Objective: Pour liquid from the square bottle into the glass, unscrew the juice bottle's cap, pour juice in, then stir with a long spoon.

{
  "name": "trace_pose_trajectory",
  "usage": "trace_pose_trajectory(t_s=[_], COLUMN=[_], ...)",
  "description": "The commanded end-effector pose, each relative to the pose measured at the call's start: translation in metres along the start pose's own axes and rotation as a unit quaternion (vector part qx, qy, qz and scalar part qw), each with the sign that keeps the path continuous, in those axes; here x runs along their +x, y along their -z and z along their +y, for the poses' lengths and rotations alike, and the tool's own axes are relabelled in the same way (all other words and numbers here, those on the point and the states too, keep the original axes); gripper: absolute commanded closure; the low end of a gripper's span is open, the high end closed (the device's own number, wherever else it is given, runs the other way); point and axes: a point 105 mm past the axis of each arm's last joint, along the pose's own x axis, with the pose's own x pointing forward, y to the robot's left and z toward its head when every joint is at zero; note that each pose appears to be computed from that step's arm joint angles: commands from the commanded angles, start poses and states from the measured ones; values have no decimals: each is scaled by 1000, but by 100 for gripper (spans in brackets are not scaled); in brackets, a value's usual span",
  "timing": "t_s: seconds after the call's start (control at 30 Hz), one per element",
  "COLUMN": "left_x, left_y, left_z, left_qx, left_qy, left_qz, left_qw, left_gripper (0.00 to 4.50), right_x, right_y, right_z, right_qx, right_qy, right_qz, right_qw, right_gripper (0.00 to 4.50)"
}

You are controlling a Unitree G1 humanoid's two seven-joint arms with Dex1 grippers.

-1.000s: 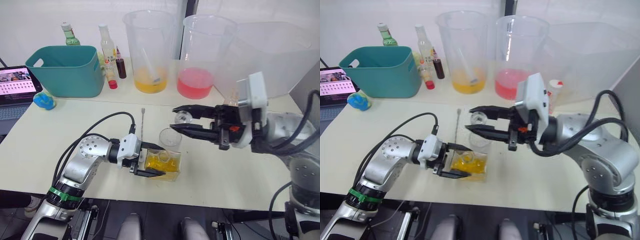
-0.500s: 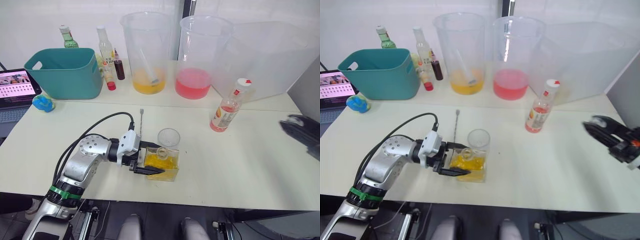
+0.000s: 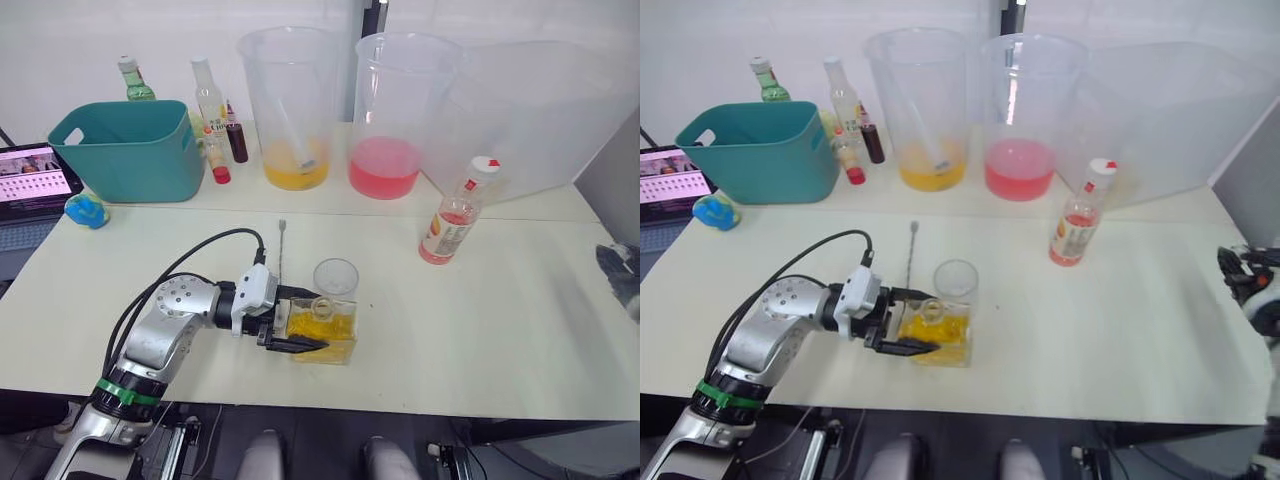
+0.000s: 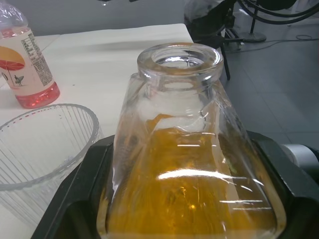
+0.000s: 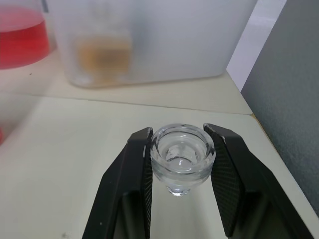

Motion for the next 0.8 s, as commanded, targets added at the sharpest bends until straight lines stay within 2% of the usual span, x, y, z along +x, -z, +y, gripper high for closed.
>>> trace_pose_trajectory(t_s=[0.03, 0.13, 0.3, 0.53, 0.8], left_x=[5, 5, 1, 0, -2], left_y=[11, 11, 13, 14, 11], left_z=[-11, -13, -16, -16, -9], left_qx=[-19, -22, -26, -29, -19], left_qy=[14, 9, -6, -13, -26], left_qz=[20, 19, 23, 23, 25], left_qw=[1000, 1000, 999, 999, 999], left_gripper=[171, 171, 171, 171, 171], right_x=[17, 27, 34, 38, 34], right_y=[1, 5, 22, 49, 71], right_z=[23, 37, 31, 37, 45], right_qx=[8, 22, 20, 78, 141], right_qy=[8, 17, 101, 140, 146], right_qz=[-15, -13, -1, 23, 28], right_qw=[1000, 1000, 995, 987, 979], right_gripper=[339, 339, 339, 339, 339])
